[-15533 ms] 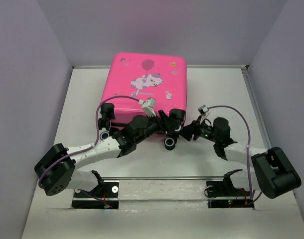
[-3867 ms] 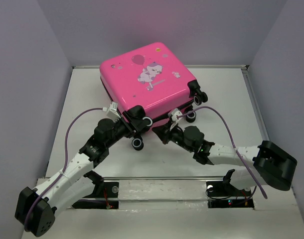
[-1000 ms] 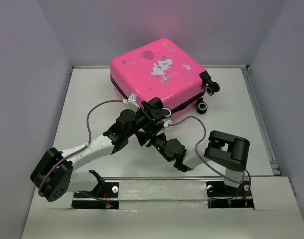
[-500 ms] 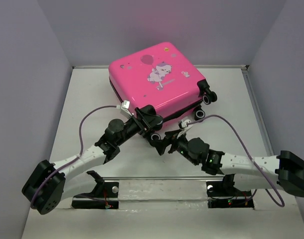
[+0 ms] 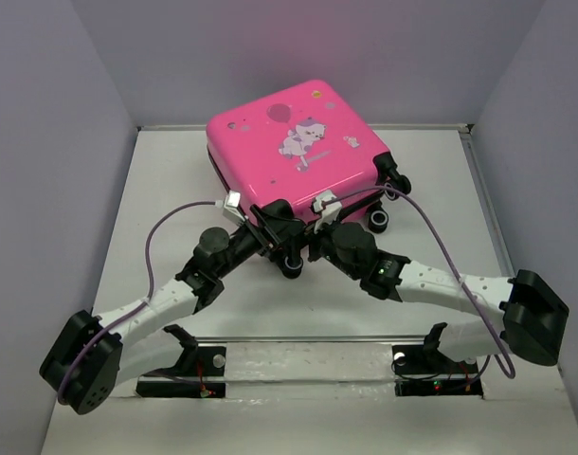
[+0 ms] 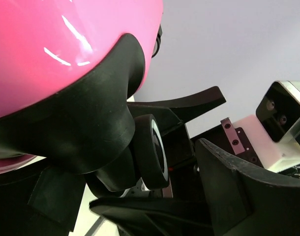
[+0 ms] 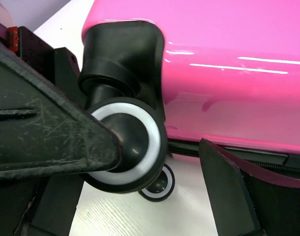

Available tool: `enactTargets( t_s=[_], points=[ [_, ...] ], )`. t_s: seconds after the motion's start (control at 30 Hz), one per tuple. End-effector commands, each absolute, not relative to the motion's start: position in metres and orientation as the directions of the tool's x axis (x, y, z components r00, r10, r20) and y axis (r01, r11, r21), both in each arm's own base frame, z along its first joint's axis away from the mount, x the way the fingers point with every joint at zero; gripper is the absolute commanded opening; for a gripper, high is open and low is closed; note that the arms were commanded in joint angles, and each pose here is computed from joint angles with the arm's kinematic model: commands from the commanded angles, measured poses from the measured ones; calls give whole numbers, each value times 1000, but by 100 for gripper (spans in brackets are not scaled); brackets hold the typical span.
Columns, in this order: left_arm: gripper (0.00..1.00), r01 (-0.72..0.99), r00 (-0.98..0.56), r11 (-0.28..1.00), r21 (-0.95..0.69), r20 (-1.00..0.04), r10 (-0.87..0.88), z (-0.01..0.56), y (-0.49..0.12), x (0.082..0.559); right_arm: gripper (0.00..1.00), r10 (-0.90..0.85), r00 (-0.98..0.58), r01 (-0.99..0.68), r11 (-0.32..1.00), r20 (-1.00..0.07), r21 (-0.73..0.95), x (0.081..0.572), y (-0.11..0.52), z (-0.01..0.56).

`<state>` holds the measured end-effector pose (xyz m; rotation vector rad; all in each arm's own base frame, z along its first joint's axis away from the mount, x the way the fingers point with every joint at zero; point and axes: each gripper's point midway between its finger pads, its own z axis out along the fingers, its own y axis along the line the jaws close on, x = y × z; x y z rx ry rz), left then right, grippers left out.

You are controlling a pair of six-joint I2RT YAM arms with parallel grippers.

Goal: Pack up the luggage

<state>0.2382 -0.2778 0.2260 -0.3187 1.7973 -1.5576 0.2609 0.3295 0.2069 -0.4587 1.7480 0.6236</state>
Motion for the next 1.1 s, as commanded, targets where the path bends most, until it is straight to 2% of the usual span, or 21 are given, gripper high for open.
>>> enactTargets(
  t_s=[0.0,0.13,0.37,0.4,0.43,0.47,0.57,0.63,0.77,0.9,0.93,1.0,1.03,1.07],
  points=[
    [95,419,-659,169,-892,-427,-619,264,-276,231,96,89,-173,-646,742,-981,181,276,351,256],
    [94,419,-661,173,-891,-430,-615,262,-275,231,91,115,-167,-676,709,-979,199,279,365,262],
    [93,412,-668,180,-893,-430,-608,256,-275,230,75,199,-95,-739,643,-975,203,273,371,273],
    [93,409,-668,182,-894,-430,-608,255,-275,230,69,205,-91,-738,644,-975,204,276,368,272],
    [93,405,-670,191,-894,-432,-604,251,-274,230,58,208,-92,-725,656,-974,209,278,366,269],
    [92,403,-666,200,-893,-436,-606,250,-273,231,35,225,-79,-718,663,-971,212,280,364,273],
    [92,396,-640,271,-877,-475,-603,241,-265,235,15,236,-75,-686,693,-969,222,286,354,269],
    [91,394,-592,365,-843,-537,-601,237,-252,240,8,226,-84,-665,713,-971,223,290,346,261],
    [89,333,-480,572,-750,-656,-582,226,-216,247,7,218,-97,-641,733,-971,229,290,328,256],
    [82,255,-398,677,-690,-713,-578,215,-179,241,7,201,-110,-635,739,-973,224,287,319,251],
    [75,225,-408,700,-678,-718,-564,197,-173,238,7,204,-106,-635,739,-973,224,287,315,253],
    [71,212,-394,708,-674,-722,-569,188,-166,236,7,195,-114,-635,740,-974,222,284,312,251],
    [61,226,-418,707,-670,-722,-551,176,-171,234,7,194,-113,-633,742,-975,221,282,309,253],
    [58,242,-430,705,-667,-725,-538,172,-174,233,7,192,-110,-636,740,-975,218,281,308,254]
  ],
)
